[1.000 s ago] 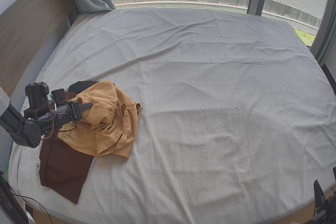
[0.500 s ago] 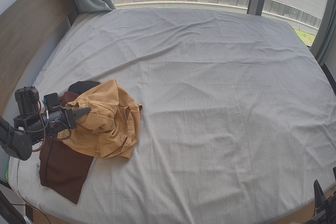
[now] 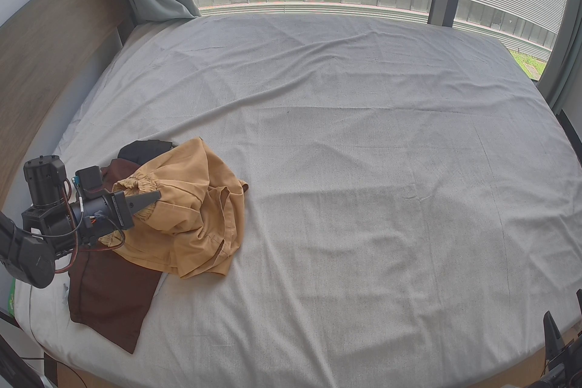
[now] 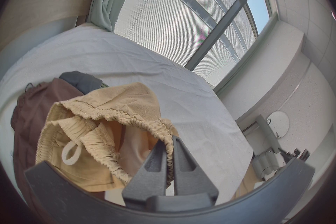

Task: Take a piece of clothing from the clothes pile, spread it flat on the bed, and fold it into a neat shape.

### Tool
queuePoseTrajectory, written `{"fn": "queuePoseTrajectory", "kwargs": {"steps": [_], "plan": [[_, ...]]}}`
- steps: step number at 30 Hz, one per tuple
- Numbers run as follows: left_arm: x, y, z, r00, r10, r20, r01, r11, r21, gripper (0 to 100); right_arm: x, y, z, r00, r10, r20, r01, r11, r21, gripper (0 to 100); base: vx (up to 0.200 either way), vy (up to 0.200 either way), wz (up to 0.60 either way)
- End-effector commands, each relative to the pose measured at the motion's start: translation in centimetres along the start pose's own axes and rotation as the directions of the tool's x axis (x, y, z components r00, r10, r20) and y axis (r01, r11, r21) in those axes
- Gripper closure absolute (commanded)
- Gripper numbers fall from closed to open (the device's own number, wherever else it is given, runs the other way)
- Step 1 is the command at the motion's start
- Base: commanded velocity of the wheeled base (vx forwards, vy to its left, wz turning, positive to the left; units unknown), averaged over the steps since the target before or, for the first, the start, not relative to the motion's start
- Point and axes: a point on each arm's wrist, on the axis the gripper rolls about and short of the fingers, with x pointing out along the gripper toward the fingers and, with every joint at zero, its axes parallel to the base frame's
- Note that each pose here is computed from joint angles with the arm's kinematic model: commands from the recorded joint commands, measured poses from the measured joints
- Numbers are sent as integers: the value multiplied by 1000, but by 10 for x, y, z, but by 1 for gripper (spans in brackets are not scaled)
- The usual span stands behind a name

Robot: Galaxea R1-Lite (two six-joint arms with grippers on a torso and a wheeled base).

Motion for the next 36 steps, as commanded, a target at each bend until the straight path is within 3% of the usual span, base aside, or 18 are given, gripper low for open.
{"fn": "queuePoseTrajectory", "kwargs": {"steps": [1, 10, 16, 17, 24, 32, 36], "plan": [[-2, -15, 3, 999, -37, 13, 38, 995, -89, 100, 0, 0, -5, 1000, -1, -1, 1, 1000, 1, 0, 0, 0, 0], [-1, -34, 10, 997, -54, 60, 66, 976, -210, 100, 0, 0, -5, 1000, 1, -1, -1, 1000, 1, 0, 0, 0, 0], [1, -55, 19, 983, -76, 165, 126, 939, -320, 100, 0, 0, -5, 1000, 1, -1, -1, 1000, 1, 0, 0, 0, 0], [3, -63, 22, 971, -70, 229, 151, 921, -359, 100, 0, 0, -5, 1000, 1, -1, -1, 1000, 1, 0, 0, 0, 0], [10, -83, 23, 942, -33, 334, 180, 890, -419, 100, 0, 0, -5, 1000, 1, -1, -1, 1000, 1, 0, 0, 0, 0], [16, -106, 18, 933, -40, 358, 214, 862, -460, 100, 0, 0, -5, 1000, -1, -1, 1, 1000, 1, 0, 0, 0, 0], [19, -120, 21, 912, -50, 408, 260, 838, -479, 100, 0, 0, -5, 1000, 1, -1, -1, 1000, 1, 0, 0, 0, 0]]}}
